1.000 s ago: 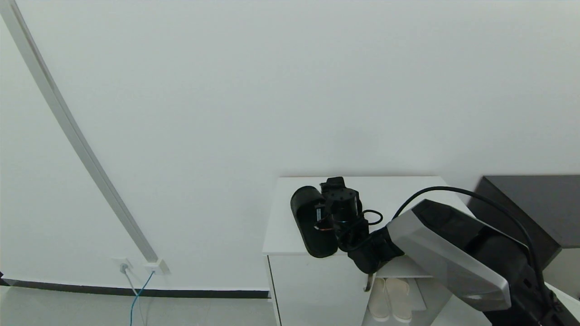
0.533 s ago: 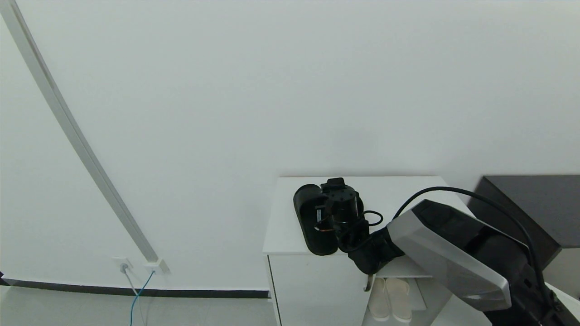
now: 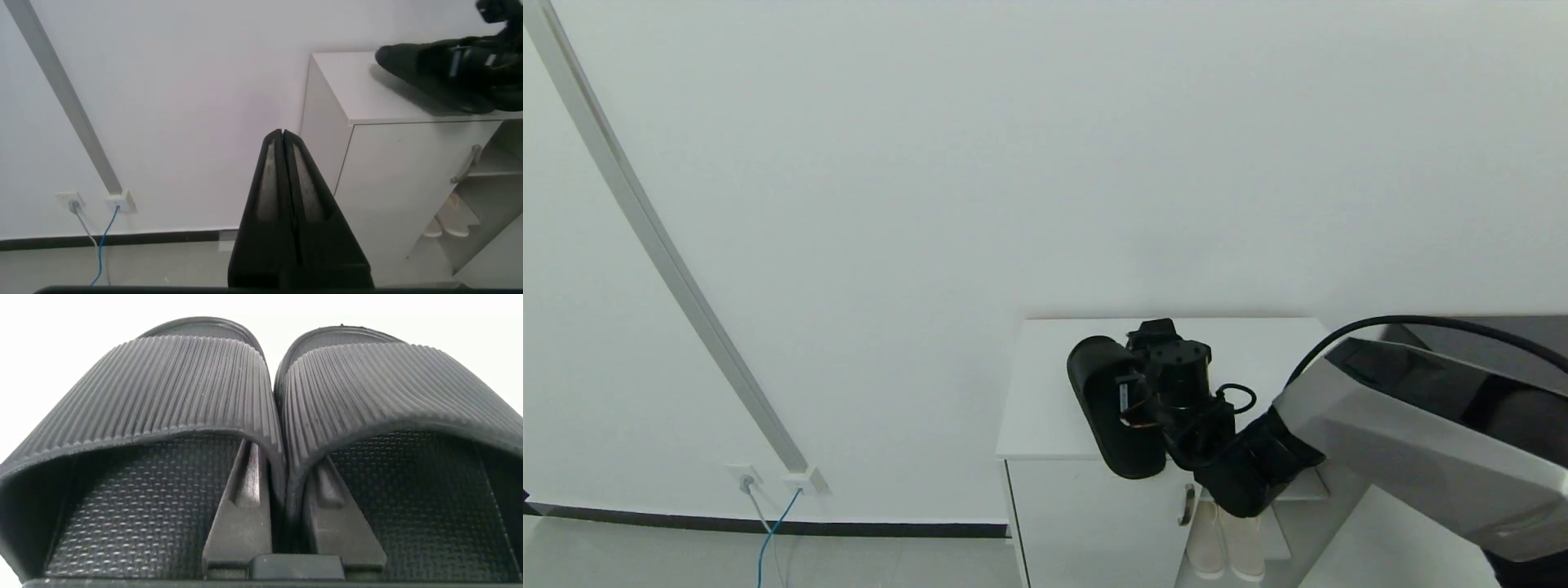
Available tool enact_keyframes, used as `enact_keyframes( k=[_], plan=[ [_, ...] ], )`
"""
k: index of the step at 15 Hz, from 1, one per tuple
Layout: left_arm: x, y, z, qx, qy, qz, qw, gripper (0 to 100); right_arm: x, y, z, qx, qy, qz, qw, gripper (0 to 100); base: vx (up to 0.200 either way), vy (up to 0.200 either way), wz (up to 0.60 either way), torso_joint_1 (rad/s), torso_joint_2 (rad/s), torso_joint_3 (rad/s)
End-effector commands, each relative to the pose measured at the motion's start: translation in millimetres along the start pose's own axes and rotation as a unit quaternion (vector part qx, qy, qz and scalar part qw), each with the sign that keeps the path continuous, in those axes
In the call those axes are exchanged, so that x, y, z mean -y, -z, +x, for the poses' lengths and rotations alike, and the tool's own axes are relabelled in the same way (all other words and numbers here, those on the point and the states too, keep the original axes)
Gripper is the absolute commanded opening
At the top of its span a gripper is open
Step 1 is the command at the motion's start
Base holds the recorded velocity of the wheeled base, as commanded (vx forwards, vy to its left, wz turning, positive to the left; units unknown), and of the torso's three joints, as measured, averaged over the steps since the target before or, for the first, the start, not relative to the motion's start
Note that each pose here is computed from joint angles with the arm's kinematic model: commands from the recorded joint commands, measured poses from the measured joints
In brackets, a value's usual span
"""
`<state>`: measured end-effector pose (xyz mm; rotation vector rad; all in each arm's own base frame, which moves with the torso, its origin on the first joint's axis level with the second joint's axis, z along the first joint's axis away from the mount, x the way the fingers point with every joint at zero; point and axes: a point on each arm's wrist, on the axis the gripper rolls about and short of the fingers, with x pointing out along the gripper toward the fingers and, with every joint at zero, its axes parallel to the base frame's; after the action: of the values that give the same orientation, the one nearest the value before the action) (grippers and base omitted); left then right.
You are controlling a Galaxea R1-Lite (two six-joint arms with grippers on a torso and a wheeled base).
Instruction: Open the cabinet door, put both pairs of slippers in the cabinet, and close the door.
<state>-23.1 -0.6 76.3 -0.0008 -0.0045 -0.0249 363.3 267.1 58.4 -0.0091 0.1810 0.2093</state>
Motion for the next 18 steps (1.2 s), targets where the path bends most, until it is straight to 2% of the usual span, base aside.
enact_keyframes(
  k=[1, 7, 13, 18],
  plan=[
    [0.0, 0.0, 0.1, -0.001, 0.000, 0.000, 1.0000, 0, 22.0, -29.9, -58.0, 0.003, -0.025, 0.003, 1.000, 0, 0.000, 0.000, 0.00, 0.000, 0.00, 0.000],
    [0.0, 0.0, 0.1, -0.001, 0.000, 0.002, 1.0000, 0, 35.0, -45.4, -137.1, -0.007, -0.097, 0.013, 0.995, 0, 0.000, 0.000, 0.00, 0.000, 0.00, 0.000],
    [0.0, 0.0, 0.1, -0.001, 0.000, 0.002, 1.0000, 0, 26.5, -50.7, -169.6, -0.004, -0.142, 0.003, 0.990, 0, 0.000, 0.000, 0.00, 0.000, 0.00, 0.000],
    [0.0, 0.0, 0.1, -0.001, 0.000, 0.000, 1.0000, 0, 37.2, -56.8, -187.0, -0.011, -0.182, -0.009, 0.983, 0, 0.000, 0.000, 0.00, 0.000, 0.00, 0.000]
  ],
)
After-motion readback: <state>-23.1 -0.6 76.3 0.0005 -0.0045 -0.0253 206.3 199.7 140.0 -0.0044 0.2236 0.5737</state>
